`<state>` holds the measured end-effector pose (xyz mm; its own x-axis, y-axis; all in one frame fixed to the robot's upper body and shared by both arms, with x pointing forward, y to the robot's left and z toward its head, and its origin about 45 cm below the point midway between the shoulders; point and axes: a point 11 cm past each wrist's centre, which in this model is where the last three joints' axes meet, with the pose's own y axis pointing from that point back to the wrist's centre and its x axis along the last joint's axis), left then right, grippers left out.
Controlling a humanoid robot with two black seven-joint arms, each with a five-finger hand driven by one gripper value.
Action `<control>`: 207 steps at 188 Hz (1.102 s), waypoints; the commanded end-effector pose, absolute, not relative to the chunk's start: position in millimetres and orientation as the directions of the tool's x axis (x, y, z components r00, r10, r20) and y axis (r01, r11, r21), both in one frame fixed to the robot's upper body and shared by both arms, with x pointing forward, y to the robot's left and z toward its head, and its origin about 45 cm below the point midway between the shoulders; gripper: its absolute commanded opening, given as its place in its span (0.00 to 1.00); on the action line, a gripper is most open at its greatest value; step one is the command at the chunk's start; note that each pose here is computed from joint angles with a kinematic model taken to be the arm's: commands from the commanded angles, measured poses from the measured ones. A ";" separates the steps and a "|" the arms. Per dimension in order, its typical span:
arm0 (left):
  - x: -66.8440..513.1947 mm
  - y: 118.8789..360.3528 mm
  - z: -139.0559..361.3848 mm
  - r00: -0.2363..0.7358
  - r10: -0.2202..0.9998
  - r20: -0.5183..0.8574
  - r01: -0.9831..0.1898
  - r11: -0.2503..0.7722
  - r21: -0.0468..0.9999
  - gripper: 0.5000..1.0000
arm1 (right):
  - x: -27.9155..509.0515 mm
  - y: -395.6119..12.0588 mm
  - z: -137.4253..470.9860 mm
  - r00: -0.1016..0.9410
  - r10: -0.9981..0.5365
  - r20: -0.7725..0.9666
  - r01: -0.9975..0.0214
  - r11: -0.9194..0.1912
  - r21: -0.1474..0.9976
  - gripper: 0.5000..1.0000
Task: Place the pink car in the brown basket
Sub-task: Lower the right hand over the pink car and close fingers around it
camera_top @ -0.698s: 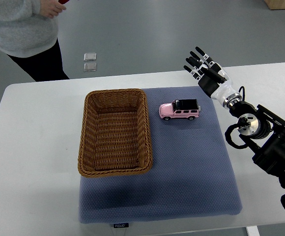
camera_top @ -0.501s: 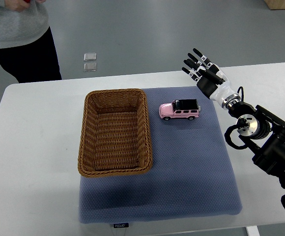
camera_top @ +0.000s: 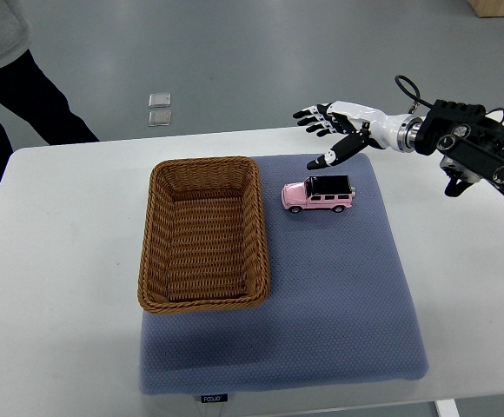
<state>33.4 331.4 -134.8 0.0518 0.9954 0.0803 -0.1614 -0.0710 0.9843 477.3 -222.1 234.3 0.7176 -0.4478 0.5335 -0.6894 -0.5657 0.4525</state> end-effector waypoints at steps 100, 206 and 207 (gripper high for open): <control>36.0 330.0 -134.6 0.055 0.996 0.072 -0.164 -0.062 0.984 1.00 | 467.5 -191.7 204.0 0.745 -0.079 0.662 -0.621 -0.442 0.647 0.82; 36.0 330.6 -134.6 0.053 0.996 0.074 -0.164 -0.064 0.984 1.00 | 459.5 -201.5 180.3 0.755 -0.102 0.648 -0.626 -0.407 0.665 0.43; 36.0 330.6 -134.6 0.053 0.996 0.074 -0.164 -0.064 0.984 1.00 | 459.5 -201.5 180.3 0.755 -0.102 0.648 -0.626 -0.407 0.665 0.43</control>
<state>36.0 330.5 -134.6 0.0551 0.9958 0.0735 -0.1640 -0.0636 0.9844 459.3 -199.8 181.7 0.7593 -0.0980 0.6433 -0.6195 -0.4113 0.6686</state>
